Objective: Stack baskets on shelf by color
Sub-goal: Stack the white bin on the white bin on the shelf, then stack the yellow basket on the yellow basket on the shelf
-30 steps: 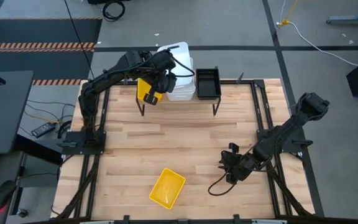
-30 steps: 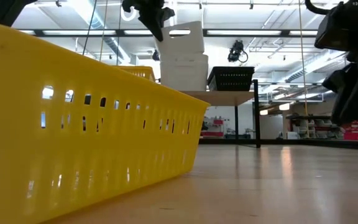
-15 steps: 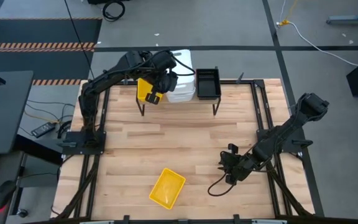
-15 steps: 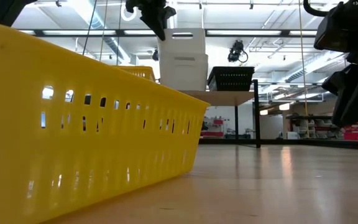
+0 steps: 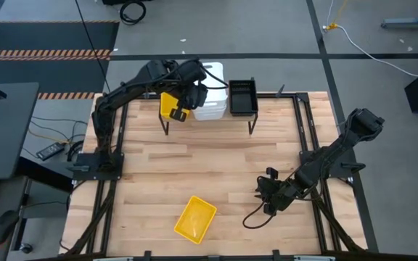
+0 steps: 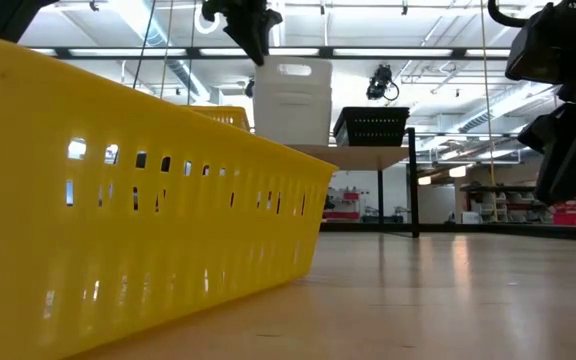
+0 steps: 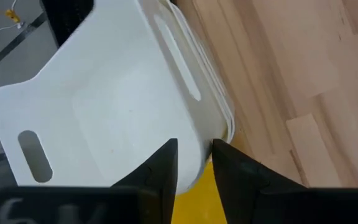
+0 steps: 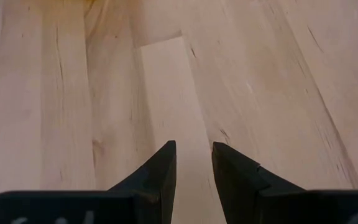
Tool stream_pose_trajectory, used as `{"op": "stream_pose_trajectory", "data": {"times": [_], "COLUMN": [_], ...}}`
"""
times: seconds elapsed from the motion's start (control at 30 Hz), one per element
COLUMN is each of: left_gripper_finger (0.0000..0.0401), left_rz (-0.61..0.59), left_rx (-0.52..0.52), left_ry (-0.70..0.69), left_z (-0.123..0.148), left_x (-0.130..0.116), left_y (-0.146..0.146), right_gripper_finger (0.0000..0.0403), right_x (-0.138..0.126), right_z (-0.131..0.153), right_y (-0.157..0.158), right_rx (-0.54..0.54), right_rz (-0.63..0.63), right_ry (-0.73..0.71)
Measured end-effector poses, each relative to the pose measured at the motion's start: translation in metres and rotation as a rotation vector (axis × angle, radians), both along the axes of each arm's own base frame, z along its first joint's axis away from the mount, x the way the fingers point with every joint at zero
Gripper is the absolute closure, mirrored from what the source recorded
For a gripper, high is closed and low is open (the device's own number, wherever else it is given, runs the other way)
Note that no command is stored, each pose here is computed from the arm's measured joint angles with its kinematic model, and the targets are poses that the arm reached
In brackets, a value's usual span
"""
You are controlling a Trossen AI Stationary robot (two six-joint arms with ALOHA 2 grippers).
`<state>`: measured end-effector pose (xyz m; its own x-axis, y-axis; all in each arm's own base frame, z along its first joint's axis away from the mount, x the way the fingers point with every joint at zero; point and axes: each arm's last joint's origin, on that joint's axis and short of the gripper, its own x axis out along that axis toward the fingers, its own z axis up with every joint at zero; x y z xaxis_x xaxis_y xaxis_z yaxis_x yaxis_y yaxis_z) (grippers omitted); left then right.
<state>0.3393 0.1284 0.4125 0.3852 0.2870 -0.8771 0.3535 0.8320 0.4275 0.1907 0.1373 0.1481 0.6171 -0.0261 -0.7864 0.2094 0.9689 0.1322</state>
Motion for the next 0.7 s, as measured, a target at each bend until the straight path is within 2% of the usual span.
{"op": "stream_pose_trajectory", "data": {"times": [0.23, 0.43, 0.5, 0.6, 0.7], "left_gripper_finger": [0.0294, 0.0297, 0.0301, 0.0306, 0.031], "left_rz": [0.024, 0.023, 0.055, 0.073, 0.025], "left_rx": [-0.037, -0.028, -0.041, -0.075, -0.09], "left_ry": [0.011, 0.026, 0.015, 0.027, 0.054], "left_z": [-0.003, -0.005, -0.005, -0.006, -0.008], "left_x": [0.004, 0.007, 0.009, 0.011, 0.013], "left_y": [-0.011, -0.02, -0.026, -0.044, -0.07], "right_gripper_finger": [0.0294, 0.0294, 0.0294, 0.0294, 0.0294], "right_x": [0.0, 0.0, 0.0, -0.001, -0.001], "right_z": [0.0, 0.0, 0.0, 0.0, -0.001], "right_y": [0.0, 0.0, 0.0, 0.0, -0.001], "right_rx": [0.0, 0.0, 0.0, -0.006, -0.013], "right_rz": [0.0, 0.0, 0.0, 0.0, 0.005], "right_ry": [0.0, 0.0, 0.001, 0.008, 0.012]}}
